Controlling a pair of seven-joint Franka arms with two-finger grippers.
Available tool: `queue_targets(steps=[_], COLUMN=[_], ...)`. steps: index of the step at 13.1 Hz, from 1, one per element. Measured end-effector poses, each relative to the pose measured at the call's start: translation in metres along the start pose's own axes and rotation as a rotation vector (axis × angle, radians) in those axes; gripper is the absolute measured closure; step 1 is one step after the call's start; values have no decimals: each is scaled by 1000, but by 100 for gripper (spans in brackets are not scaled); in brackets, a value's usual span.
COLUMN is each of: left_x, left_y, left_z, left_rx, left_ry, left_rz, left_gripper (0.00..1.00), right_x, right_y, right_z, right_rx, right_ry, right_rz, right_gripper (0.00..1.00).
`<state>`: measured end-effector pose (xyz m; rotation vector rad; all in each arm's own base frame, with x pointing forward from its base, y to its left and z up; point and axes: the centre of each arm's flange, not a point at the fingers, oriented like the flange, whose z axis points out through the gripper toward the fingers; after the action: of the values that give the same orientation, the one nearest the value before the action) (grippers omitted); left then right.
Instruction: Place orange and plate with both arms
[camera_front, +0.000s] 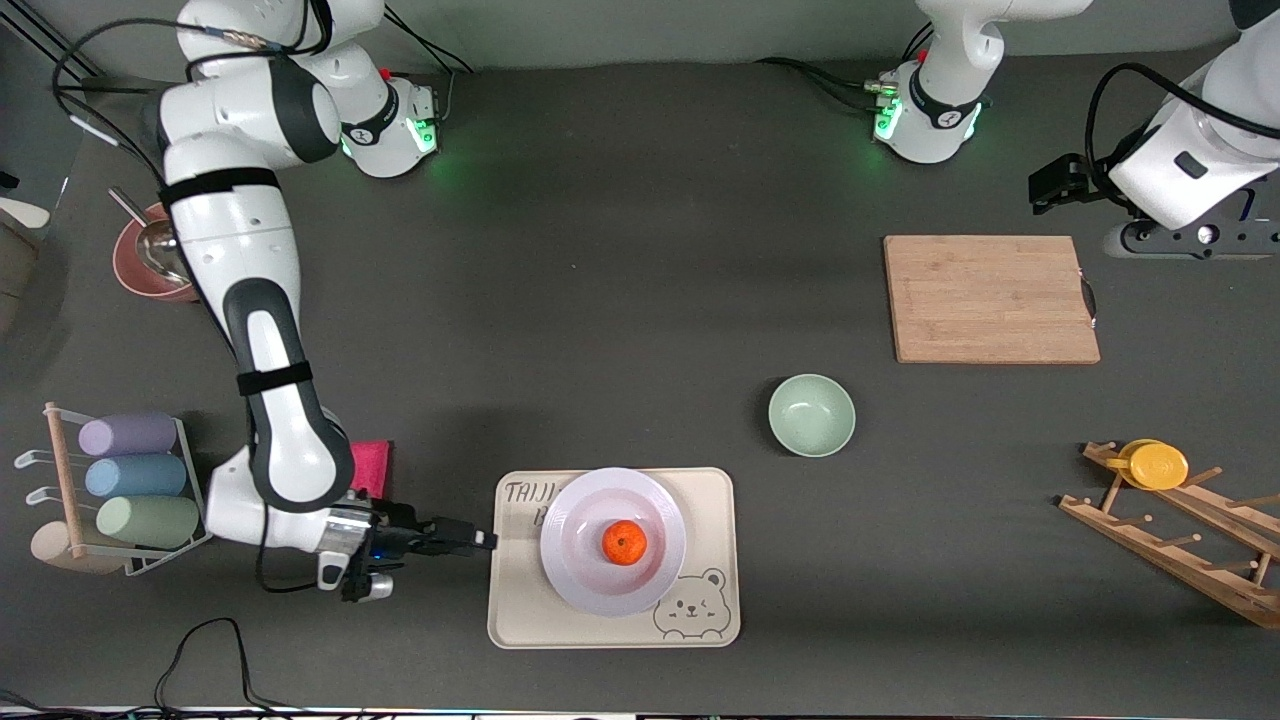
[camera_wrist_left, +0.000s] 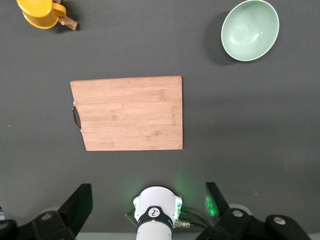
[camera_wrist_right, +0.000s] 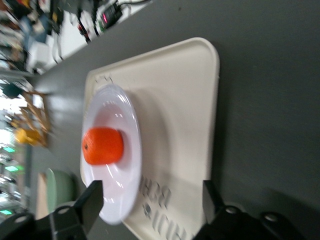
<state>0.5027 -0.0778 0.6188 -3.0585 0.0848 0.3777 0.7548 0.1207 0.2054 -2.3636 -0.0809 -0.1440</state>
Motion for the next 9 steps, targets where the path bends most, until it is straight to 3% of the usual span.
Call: queue_targets(steps=[4, 7, 9], left_x=[8, 12, 16], left_y=[-2, -2, -2], left_z=[9, 11, 9], left_rx=[0, -1, -5], left_ry=[-23, -22, 14], left_rz=[-4, -5, -6], left_gripper=[0, 0, 0], right_x=[-9, -32, -56], right_y=[-45, -96, -131], right_z=[-125, -230, -287], right_rx=[-208, -397, -516], right_ry=[-154, -198, -212], right_rz=[-40, 15, 47], right_gripper=[0, 0, 0])
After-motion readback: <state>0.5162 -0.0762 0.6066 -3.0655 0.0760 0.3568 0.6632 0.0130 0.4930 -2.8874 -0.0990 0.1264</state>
